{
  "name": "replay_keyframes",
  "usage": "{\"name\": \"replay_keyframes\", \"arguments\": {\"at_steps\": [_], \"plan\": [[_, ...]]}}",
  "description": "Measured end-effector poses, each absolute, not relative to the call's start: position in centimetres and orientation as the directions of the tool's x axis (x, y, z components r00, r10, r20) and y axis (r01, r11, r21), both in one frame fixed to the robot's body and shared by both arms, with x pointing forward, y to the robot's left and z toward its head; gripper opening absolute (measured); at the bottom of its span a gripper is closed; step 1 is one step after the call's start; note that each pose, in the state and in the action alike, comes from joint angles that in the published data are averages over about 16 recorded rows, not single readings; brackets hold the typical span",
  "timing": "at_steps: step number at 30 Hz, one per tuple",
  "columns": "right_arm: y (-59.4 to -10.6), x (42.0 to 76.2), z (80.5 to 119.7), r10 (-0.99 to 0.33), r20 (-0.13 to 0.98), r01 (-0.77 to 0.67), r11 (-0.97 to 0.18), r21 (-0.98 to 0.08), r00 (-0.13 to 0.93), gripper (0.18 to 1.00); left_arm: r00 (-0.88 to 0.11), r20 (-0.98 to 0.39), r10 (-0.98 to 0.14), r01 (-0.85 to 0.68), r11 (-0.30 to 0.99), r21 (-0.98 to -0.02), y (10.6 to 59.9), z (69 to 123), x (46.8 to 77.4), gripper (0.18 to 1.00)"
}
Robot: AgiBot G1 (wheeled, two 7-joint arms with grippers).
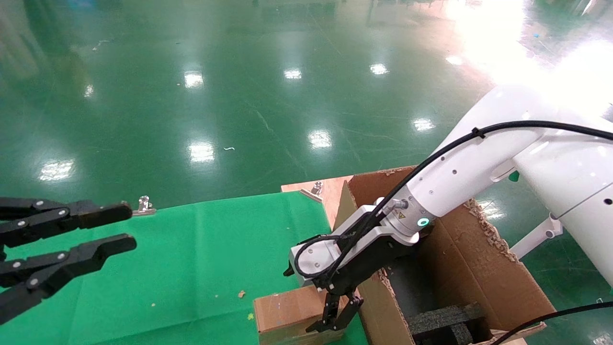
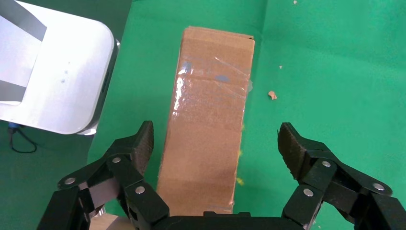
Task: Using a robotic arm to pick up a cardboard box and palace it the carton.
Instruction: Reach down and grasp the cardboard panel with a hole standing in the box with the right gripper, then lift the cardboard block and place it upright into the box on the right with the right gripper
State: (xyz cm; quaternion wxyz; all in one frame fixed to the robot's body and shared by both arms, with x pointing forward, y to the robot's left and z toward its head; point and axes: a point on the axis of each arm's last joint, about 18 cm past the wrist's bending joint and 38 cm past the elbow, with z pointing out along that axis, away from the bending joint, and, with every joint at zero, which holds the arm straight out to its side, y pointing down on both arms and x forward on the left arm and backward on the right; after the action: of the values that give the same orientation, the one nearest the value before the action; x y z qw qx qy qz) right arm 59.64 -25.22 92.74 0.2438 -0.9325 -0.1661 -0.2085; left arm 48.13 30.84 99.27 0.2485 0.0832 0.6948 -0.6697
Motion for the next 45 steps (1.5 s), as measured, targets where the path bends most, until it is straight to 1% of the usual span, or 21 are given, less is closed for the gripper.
{"name": "replay_keyframes", "arguments": {"at_steps": [6,9,12,17,25,28,30,33,37,41,45], "plan": [[-25.2,59.6,92.7,0.207,0.469,0.410,-0.826,-0.386,0.859,0.953,-0.863,-0.457,-0.217,0.448,0.089,-0.889,30.8,99.3,48.1,0.340],[-25.2,59.6,92.7,0.207,0.468,0.409,-0.827,-0.385,0.859,0.918,-0.863,-0.457,-0.217,0.448,0.089,-0.889,30.8,99.3,48.1,0.381],[-25.3,59.6,92.6,0.206,0.468,0.408,-0.828,-0.385,0.859,0.889,-0.863,-0.457,-0.217,0.448,0.089,-0.889,30.8,99.3,48.1,0.454],[-25.3,59.6,92.6,0.206,0.467,0.407,-0.829,-0.384,0.860,0.800,-0.863,-0.457,-0.217,0.448,0.089,-0.889,30.8,99.3,48.1,0.567],[-25.3,59.6,92.5,0.205,0.466,0.405,-0.830,-0.384,0.861,0.609,-0.863,-0.457,-0.217,0.448,0.089,-0.889,30.8,99.3,48.1,0.773],[-25.3,59.6,92.7,0.203,0.469,0.405,-0.830,-0.384,0.859,0.537,-0.863,-0.457,-0.217,0.448,0.089,-0.889,30.8,99.3,48.1,0.831],[-25.4,59.7,93.0,0.199,0.476,0.406,-0.828,-0.385,0.857,0.503,-0.863,-0.457,-0.217,0.448,0.089,-0.889,30.8,99.3,48.1,0.870],[-25.5,59.7,94.0,0.191,0.494,0.411,-0.825,-0.387,0.848,0.453,-0.863,-0.457,-0.217,0.448,0.089,-0.889,30.8,99.3,48.1,0.918],[-25.8,59.9,96.5,0.177,0.535,0.425,-0.819,-0.385,0.826,0.420,-0.863,-0.457,-0.217,0.448,0.089,-0.889,30.8,99.3,48.1,0.963],[-26.3,59.8,100.0,0.160,0.592,0.449,-0.809,-0.379,0.790,0.401,-0.863,-0.457,-0.217,0.448,0.089,-0.889,30.8,99.3,48.1,0.989],[-26.8,59.4,104.2,0.145,0.656,0.480,-0.797,-0.366,0.741,0.390,-0.863,-0.457,-0.217,0.448,0.089,-0.889,30.8,99.3,48.1,0.997]]}}
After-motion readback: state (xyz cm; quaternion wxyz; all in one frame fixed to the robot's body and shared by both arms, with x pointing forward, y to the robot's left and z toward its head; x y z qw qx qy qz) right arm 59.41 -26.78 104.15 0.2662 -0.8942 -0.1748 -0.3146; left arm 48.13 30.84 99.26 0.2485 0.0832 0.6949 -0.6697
